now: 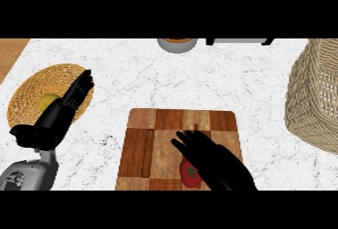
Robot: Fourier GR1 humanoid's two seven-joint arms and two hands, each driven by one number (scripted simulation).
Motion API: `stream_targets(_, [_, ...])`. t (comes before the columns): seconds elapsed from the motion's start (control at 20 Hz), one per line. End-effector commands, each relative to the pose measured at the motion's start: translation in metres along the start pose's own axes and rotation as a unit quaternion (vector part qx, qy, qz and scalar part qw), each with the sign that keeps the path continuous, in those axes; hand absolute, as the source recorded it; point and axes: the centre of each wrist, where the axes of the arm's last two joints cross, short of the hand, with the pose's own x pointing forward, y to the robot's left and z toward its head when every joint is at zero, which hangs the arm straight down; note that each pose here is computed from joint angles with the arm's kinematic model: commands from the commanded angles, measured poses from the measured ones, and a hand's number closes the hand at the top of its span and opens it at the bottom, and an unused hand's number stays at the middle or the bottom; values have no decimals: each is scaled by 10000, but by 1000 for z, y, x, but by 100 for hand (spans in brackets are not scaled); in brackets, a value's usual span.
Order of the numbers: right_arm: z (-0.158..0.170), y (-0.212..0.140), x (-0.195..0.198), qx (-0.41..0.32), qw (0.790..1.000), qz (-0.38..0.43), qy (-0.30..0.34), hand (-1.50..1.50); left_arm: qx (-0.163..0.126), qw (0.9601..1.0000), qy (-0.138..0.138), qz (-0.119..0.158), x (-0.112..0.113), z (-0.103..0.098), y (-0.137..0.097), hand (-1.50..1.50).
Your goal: Pick the tomato from the cutting board and place it in the basket
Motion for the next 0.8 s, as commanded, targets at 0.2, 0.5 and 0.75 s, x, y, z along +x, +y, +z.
stream_targets(0.2, [-20, 13, 10, 214, 9992, 93, 313, -150, 104, 9999, -67, -50, -9, 15, 6, 0])
stream_targets(0.5, [-16, 43, -23, 300, 9984, 179, 438, -150, 36, 10000, 79, 9, 6, -5, -6, 0])
stream_targets(0.75, [-35, 56, -16, 349, 9987, 123, 353, -150, 32, 10000, 7, 20, -17, 10, -22, 0])
